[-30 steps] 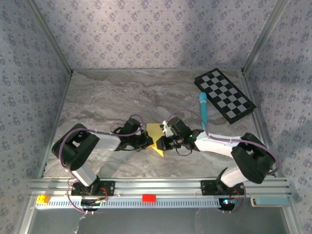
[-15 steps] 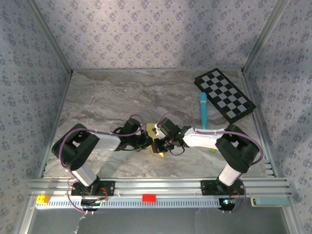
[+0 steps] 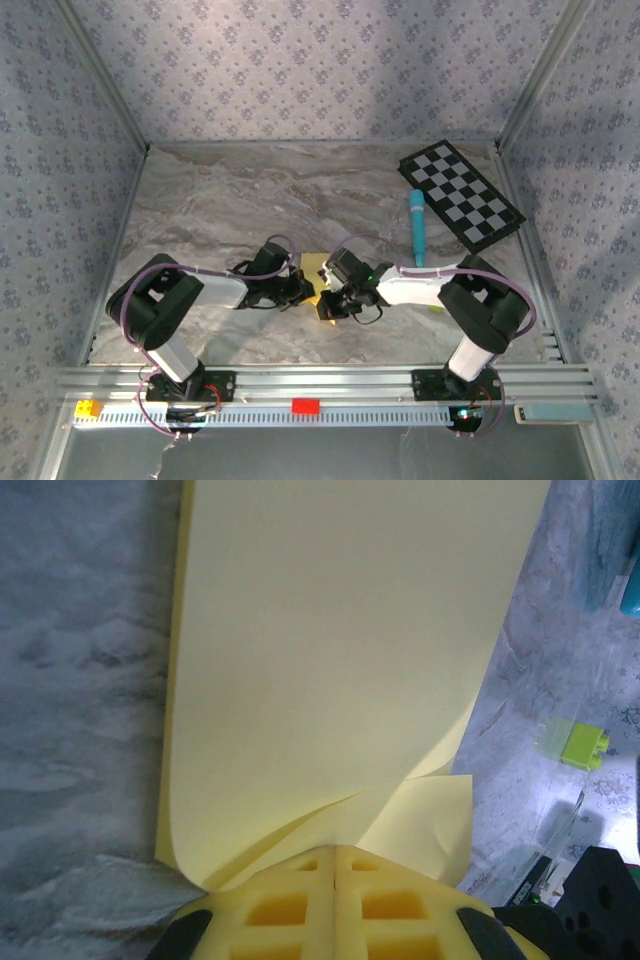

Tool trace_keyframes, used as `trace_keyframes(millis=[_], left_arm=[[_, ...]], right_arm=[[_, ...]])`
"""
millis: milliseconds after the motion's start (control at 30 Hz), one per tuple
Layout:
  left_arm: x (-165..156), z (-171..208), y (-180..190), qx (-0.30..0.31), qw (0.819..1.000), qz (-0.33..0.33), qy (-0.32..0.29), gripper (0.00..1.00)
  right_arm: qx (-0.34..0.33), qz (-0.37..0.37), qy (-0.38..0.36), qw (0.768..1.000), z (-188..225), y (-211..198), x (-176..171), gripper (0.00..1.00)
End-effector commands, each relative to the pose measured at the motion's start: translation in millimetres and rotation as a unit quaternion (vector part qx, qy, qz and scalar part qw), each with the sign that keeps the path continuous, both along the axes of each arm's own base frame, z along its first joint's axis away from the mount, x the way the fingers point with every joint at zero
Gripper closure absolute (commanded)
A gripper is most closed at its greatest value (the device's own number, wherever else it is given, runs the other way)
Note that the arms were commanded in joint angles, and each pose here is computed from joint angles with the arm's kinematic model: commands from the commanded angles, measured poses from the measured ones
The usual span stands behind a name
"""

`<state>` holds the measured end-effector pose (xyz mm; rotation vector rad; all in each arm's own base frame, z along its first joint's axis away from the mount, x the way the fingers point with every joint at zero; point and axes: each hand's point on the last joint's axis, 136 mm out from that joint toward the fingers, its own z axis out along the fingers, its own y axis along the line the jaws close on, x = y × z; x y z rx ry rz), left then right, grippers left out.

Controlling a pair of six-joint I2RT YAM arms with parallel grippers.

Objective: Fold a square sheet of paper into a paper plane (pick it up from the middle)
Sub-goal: Third fold the triangle at the center of the table.

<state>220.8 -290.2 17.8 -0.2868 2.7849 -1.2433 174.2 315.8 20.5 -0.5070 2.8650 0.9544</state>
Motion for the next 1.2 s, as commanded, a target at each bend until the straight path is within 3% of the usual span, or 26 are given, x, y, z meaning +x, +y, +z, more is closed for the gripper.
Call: trace_keyframes(millis=[0,533,1167], left_arm=[[-11,-21,17,0.052,0.998,0.005,0.025,1.0],[-10,-23,19,0.057,0.998,0.008,0.026,1.0],[-10,-24,18,0.056,0.998,0.008,0.029,1.0]], right_arm=[[0.003,-0.015,0.009,1.0,0,-5,-2,0.92],[0.035,-0.045,0.04,0.998,-10,-16,-15,0.91],[0.014,-0.049,0.05,0.997,-15,-33,-24,0.9]])
